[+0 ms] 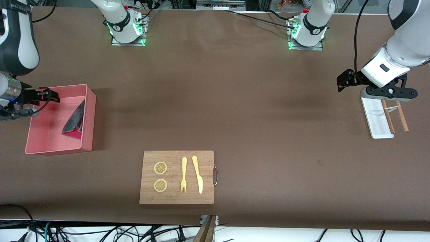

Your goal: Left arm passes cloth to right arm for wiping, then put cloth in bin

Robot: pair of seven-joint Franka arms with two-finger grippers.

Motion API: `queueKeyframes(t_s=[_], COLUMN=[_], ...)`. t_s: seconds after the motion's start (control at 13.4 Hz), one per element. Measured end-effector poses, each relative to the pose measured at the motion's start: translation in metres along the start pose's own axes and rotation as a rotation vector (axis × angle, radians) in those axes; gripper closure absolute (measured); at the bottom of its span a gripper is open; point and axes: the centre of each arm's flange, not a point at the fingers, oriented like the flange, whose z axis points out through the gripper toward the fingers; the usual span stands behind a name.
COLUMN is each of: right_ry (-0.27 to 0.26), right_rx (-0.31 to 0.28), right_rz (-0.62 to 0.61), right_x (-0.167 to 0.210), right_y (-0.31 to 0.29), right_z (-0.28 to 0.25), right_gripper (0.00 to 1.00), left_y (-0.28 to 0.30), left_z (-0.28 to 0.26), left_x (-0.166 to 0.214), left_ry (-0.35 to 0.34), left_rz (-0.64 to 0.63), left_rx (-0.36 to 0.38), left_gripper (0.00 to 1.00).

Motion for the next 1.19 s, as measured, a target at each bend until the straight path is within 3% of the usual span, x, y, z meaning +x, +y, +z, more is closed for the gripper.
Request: queueKeyframes(t_s=[0.07,0.22,0.6,1.19], right_ry=[0.013,0.019,-0.002,0.026], right_rx=[-0.002,0.001,0.098,0.094], right_rz=[-0.009,0.011,0.115,0.136], right_x=[-0.007,-0.023,-0.054,-0.049], right_y=[-0.01,-0.033,-0.07,-0.123], right_z=[-0.02,-0.058,-0.141,-0.176], right_gripper=[0.0,0.0,0.0,0.0], left_y=[0.0,0.0,0.0,0.0], left_z=[0.0,0.0,0.0,0.0], left_x=[0.0,0.0,0.0,0.0], left_ry=[0.0,0.0,0.0,0.0], left_rz=[0.0,0.0,0.0,0.001], left_rx=[0.0,0.0,0.0,0.0], left_gripper=[0.0,0.0,0.0,0.0])
